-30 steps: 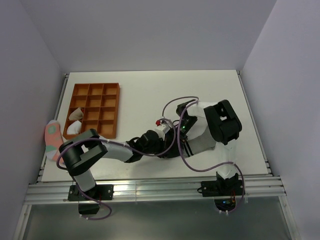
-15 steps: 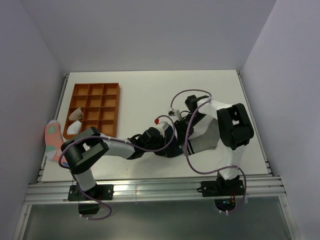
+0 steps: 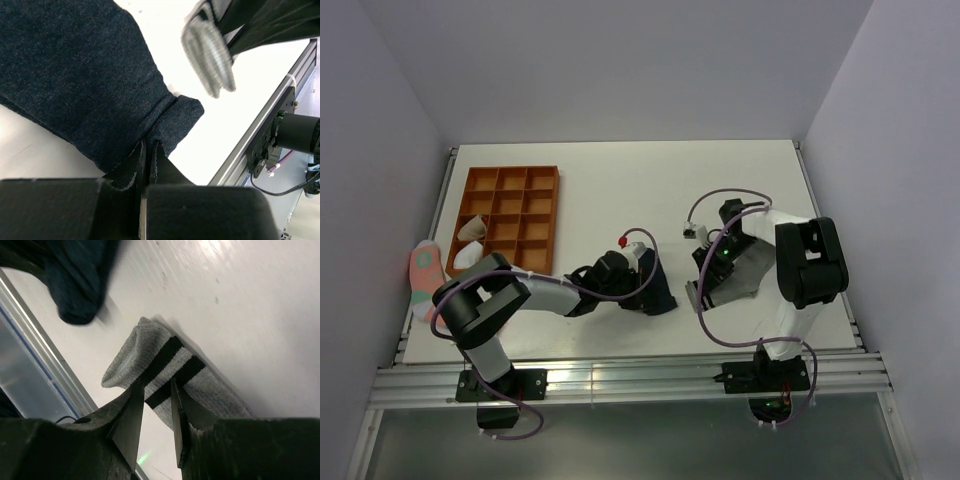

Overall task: Roll the socks
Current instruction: Roll the sock at the center of the board.

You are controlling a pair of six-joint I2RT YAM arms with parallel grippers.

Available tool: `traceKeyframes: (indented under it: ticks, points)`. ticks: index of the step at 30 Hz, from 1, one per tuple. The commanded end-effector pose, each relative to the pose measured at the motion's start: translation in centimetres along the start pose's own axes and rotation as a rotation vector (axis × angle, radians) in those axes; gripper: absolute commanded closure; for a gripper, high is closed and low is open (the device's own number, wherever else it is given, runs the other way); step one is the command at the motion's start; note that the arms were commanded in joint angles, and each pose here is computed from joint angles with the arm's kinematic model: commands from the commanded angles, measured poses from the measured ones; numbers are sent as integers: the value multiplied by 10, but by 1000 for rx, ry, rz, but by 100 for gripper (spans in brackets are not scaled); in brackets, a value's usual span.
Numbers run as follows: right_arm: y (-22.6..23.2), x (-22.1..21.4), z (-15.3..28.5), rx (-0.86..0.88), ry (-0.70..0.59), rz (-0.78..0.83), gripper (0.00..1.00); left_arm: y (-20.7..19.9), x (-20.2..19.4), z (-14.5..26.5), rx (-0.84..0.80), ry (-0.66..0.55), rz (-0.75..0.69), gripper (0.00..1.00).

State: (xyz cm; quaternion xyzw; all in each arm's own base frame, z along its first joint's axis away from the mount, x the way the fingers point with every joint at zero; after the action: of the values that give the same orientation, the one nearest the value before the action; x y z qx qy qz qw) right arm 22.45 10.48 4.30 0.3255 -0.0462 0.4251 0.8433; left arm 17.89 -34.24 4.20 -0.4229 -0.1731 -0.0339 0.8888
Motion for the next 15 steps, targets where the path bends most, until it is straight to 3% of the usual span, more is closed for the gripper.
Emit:
traceKeyframes:
  ticks: [1, 9, 15]
  points:
    - [-20, -10, 15, -126, 20, 43, 64, 88, -52, 28, 338, 180, 65, 100]
    - [-60, -42, 37, -270, 58, -10, 64, 84, -59, 38, 328, 237, 78, 100]
    - [-42, -12, 66, -314, -36, 119, 63, 77, -69, 46, 296, 306, 109, 100]
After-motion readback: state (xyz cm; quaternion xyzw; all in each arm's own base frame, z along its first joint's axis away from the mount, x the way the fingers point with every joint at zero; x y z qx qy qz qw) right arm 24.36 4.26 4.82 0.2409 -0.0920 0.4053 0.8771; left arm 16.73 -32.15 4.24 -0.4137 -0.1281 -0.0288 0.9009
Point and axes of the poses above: each gripper's point midway between its finger pads, its own z axis back along the fingers, its own y axis along the line the jaws close on, x = y × z, the point moved 3 cm from there along z, back along the fingers, and after that the axes turned 9 degrees about z, right-handed, at the moved point
